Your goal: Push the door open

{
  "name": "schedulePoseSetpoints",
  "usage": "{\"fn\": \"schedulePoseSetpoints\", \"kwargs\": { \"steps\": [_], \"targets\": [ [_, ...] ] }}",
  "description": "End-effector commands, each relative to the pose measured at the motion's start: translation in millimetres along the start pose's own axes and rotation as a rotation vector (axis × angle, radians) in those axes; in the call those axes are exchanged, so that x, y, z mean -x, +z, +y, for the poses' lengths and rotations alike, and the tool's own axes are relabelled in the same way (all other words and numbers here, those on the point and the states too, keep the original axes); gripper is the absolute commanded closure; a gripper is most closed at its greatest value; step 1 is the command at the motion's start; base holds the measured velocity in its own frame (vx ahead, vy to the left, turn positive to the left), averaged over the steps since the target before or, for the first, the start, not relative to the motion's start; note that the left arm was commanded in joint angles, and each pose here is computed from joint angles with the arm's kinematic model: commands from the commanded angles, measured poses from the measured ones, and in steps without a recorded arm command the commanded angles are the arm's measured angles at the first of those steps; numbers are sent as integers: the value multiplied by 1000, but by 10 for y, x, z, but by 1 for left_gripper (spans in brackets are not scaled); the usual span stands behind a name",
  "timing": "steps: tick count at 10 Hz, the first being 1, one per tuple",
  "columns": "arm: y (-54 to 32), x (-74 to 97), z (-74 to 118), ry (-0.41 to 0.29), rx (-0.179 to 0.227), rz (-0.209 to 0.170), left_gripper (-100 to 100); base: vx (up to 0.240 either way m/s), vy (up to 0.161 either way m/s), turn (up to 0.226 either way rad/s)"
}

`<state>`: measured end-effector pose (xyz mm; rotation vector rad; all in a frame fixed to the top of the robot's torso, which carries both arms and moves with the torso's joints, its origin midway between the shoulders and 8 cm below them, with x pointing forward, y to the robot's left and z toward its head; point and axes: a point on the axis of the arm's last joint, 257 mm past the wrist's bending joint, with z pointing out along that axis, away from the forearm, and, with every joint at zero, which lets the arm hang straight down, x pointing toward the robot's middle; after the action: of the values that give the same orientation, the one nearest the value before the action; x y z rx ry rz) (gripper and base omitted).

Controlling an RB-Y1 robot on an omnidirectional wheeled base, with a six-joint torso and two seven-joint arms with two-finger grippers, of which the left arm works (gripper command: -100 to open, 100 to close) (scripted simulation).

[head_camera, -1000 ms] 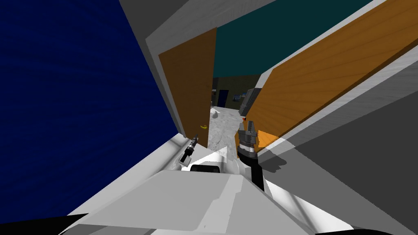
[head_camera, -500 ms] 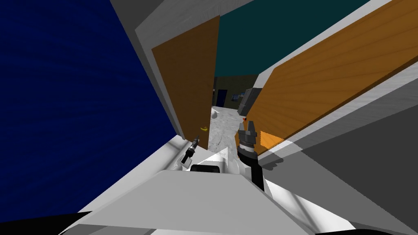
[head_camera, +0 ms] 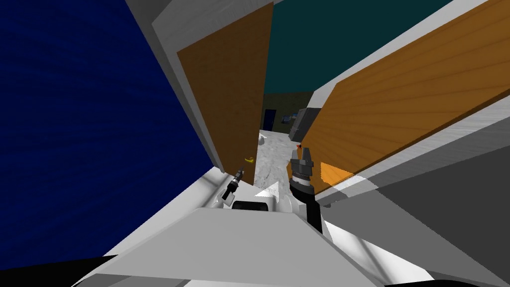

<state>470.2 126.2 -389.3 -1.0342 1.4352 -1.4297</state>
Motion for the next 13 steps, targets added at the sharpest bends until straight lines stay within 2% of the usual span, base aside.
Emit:
{"fn": "schedulePoseSetpoints", "kwargs": {
  "steps": [1,4,9,10,13],
  "targets": [
    [-12,37,-3,7,1,-4,-100,154,-47,-21],
    [-29,77,15,11,3,-12,-100,190,-58,-27],
    [-22,20,17,-3,1,-21,-100,171,-49,-23],
    [-22,20,17,-3,1,-21,100,-11,2,5],
    [-22,20,17,-3,1,-21,100,-13,5,-9]
  ]
}}
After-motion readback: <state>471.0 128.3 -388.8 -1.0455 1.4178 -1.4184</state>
